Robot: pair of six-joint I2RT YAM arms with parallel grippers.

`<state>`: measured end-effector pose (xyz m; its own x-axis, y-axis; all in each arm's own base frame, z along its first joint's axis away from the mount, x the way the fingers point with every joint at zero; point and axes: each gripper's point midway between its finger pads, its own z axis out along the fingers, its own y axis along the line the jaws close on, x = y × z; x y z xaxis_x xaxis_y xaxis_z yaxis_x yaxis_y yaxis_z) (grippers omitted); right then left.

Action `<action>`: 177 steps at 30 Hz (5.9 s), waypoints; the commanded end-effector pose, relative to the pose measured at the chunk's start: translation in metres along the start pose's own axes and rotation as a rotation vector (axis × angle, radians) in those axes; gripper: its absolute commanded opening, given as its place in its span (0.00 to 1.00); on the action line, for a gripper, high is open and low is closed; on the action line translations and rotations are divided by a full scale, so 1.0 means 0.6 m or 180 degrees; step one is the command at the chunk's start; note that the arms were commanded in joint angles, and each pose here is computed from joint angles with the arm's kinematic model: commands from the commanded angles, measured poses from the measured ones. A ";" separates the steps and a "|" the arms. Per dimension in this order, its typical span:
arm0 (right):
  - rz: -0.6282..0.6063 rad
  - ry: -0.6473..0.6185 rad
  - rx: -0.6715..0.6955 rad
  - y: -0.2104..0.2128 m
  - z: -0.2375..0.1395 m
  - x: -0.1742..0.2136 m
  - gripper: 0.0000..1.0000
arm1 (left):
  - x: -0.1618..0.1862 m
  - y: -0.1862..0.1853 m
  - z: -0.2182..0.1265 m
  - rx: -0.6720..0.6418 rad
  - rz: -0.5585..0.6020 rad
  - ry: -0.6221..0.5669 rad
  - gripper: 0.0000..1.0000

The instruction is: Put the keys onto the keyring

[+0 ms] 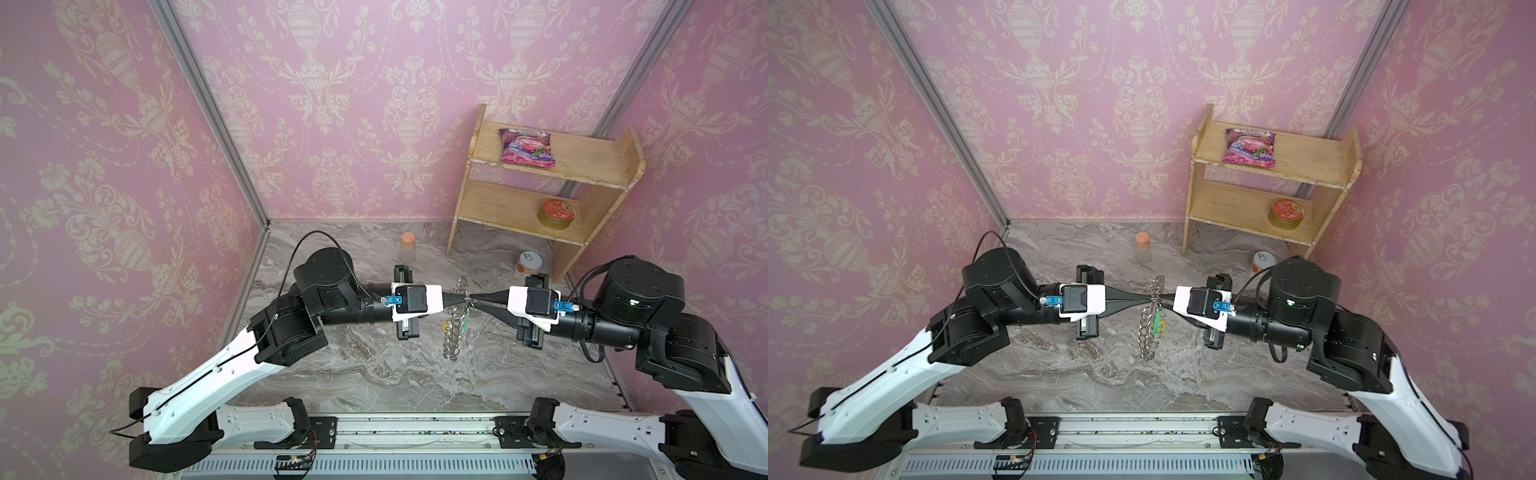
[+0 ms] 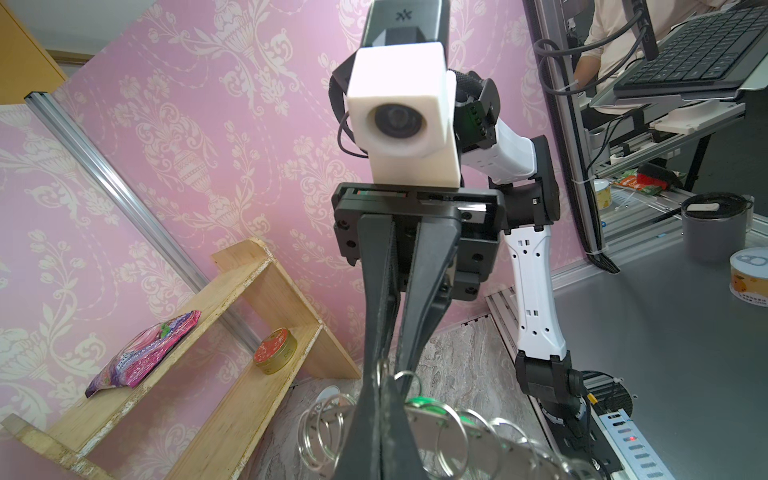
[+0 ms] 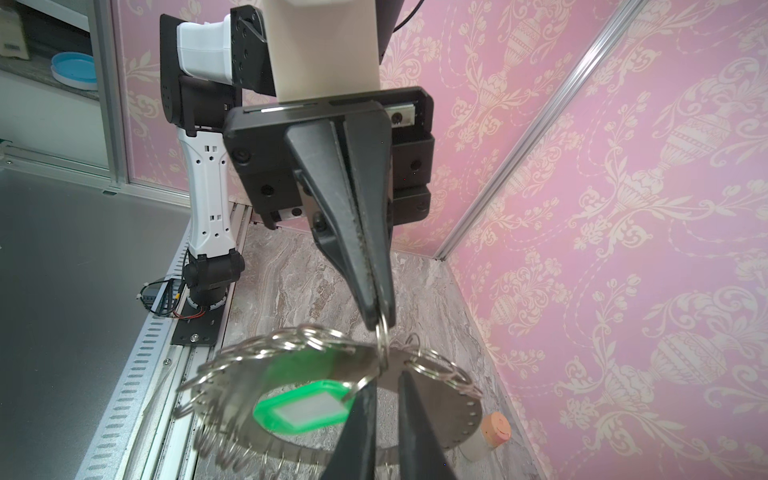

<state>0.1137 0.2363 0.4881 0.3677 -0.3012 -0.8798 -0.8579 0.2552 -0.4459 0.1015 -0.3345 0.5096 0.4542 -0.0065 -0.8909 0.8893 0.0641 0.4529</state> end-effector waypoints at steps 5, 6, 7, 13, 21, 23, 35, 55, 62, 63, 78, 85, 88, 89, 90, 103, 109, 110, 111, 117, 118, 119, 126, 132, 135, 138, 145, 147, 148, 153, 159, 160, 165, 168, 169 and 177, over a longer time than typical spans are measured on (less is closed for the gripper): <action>0.0068 -0.0157 0.0069 -0.011 -0.011 -0.025 0.14 | -0.028 0.005 -0.015 -0.0055 0.0026 -0.0189 0.00; 0.0062 -0.0159 0.0074 -0.012 -0.012 -0.026 0.14 | -0.027 0.005 -0.015 -0.0062 0.0033 -0.0181 0.00; 0.0059 -0.0140 0.0086 -0.013 -0.012 -0.024 0.14 | -0.026 0.007 -0.016 -0.0074 0.0043 -0.0176 0.00; 0.0019 -0.0074 0.0241 -0.025 -0.027 -0.021 0.18 | -0.027 0.008 -0.018 -0.0101 0.0065 -0.0170 0.00; 0.0073 -0.0208 0.0132 -0.015 -0.034 -0.036 0.18 | -0.026 0.008 -0.014 -0.0086 0.0058 -0.0183 0.00; 0.0088 -0.0218 0.0099 -0.013 -0.030 -0.036 0.18 | -0.027 0.008 -0.012 -0.0074 0.0059 -0.0190 0.00; 0.0126 -0.0281 -0.0046 -0.003 -0.016 -0.041 0.25 | -0.027 0.008 -0.010 -0.0065 0.0057 -0.0189 0.00; 0.0153 -0.0313 -0.0100 -0.005 -0.002 -0.044 0.12 | -0.027 0.005 -0.013 -0.0047 0.0043 -0.0191 0.00; 0.0169 -0.0329 -0.0104 -0.007 -0.001 -0.045 0.08 | -0.025 0.004 -0.014 -0.0043 0.0035 -0.0180 0.00; 0.0170 -0.0328 -0.0105 -0.007 -0.002 -0.045 0.07 | -0.024 0.004 -0.013 -0.0044 0.0031 -0.0173 0.00; 0.0225 -0.0068 -0.0110 -0.009 0.001 -0.017 0.00 | 0.018 0.024 -0.016 -0.0326 -0.0092 0.0186 0.15; 0.0603 0.0400 -0.0263 -0.010 0.008 0.033 0.00 | 0.080 0.036 -0.041 -0.0567 -0.0225 0.0855 0.52; 0.0749 0.0560 -0.0342 -0.010 0.015 0.049 0.00 | 0.094 0.030 -0.042 -0.0449 -0.0339 0.1098 0.52; 0.0774 0.0584 -0.0356 -0.010 0.017 0.052 0.00 | 0.099 0.029 -0.040 -0.0410 -0.0383 0.1165 0.51; 0.0792 0.0600 -0.0365 -0.010 0.018 0.052 0.00 | 0.104 0.028 -0.039 -0.0386 -0.0414 0.1222 0.50; 0.0835 0.0673 -0.0505 -0.009 0.032 0.056 0.00 | 0.092 0.023 -0.013 -0.0202 -0.0580 0.1014 0.29; 0.0833 0.0681 -0.0504 -0.009 0.035 0.059 0.00 | 0.084 0.021 -0.001 -0.0093 -0.0661 0.0926 0.22; 0.0828 0.0673 -0.0494 -0.010 0.034 0.058 0.00 | 0.085 0.020 0.001 -0.0077 -0.0669 0.0921 0.22; 0.0830 0.0675 -0.0492 -0.010 0.034 0.058 0.00 | 0.084 0.019 0.002 -0.0061 -0.0673 0.0912 0.21; 0.0813 0.0641 -0.0476 -0.010 0.029 0.053 0.00 | 0.088 0.018 0.007 -0.0031 -0.0690 0.0912 0.12; 0.0811 0.0643 -0.0473 -0.010 0.029 0.054 0.00 | 0.088 0.017 0.007 -0.0029 -0.0690 0.0910 0.10; 0.0806 0.0647 -0.0472 -0.011 0.029 0.054 0.00 | 0.086 0.019 0.007 -0.0037 -0.0685 0.0897 0.09; 0.0804 0.0638 -0.0471 -0.009 0.028 0.055 0.00 | 0.082 0.017 0.011 -0.0002 -0.0708 0.0855 0.04; 0.0815 0.0623 -0.0495 -0.009 0.030 0.053 0.00 | 0.077 0.014 0.014 0.0044 -0.0715 0.0794 0.00; 0.0818 0.0641 -0.0468 -0.010 0.030 0.055 0.01 | 0.078 0.019 0.014 -0.0012 -0.0663 0.0772 0.00; 0.0814 0.0675 -0.0396 -0.015 0.025 0.057 0.22 | 0.070 0.032 0.007 -0.0197 -0.0567 0.0651 0.00; 0.0789 0.0658 -0.0060 -0.035 -0.004 0.052 0.32 | 0.037 0.061 -0.019 -0.0524 -0.0564 0.0130 0.00; 0.0818 0.0564 -0.0047 -0.034 -0.008 0.043 0.32 | 0.033 0.062 -0.023 -0.0526 -0.0577 0.0026 0.00; 0.0832 0.0517 -0.0055 -0.033 -0.010 0.039 0.32 | 0.033 0.062 -0.023 -0.0521 -0.0586 -0.0010 0.00; 0.0907 0.0374 -0.0038 -0.040 -0.007 0.024 0.30 | 0.026 0.059 -0.023 -0.0463 -0.0583 -0.0111 0.00; 0.1010 0.0274 -0.0022 -0.054 0.005 0.013 0.29 | 0.026 0.053 -0.020 -0.0398 -0.0580 -0.0143 0.00; 0.1027 0.0252 -0.0033 -0.056 0.006 0.010 0.30 | 0.026 0.053 -0.020 -0.0400 -0.0576 -0.0144 0.00; 0.1113 0.0235 -0.0139 -0.056 0.017 0.008 0.28 | 0.023 0.051 -0.023 -0.0401 -0.0557 -0.0175 0.00; 0.1153 0.0256 -0.0178 -0.056 0.022 0.011 0.24 | 0.024 0.050 -0.022 -0.0387 -0.0569 -0.0172 0.00; 0.1166 0.0266 -0.0184 -0.056 0.022 0.012 0.23 | 0.022 0.051 -0.023 -0.0394 -0.0559 -0.0178 0.00; 0.1177 0.0329 -0.0125 -0.058 0.012 0.019 0.20 | 0.019 0.054 -0.028 -0.0436 -0.0516 -0.0173 0.00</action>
<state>0.1562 0.2383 0.4833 -0.0087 -0.3069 -0.9517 -0.9425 0.3205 -0.0947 0.1425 -0.3267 0.4934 0.2798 -0.0210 -0.9598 0.9441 0.1877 0.2711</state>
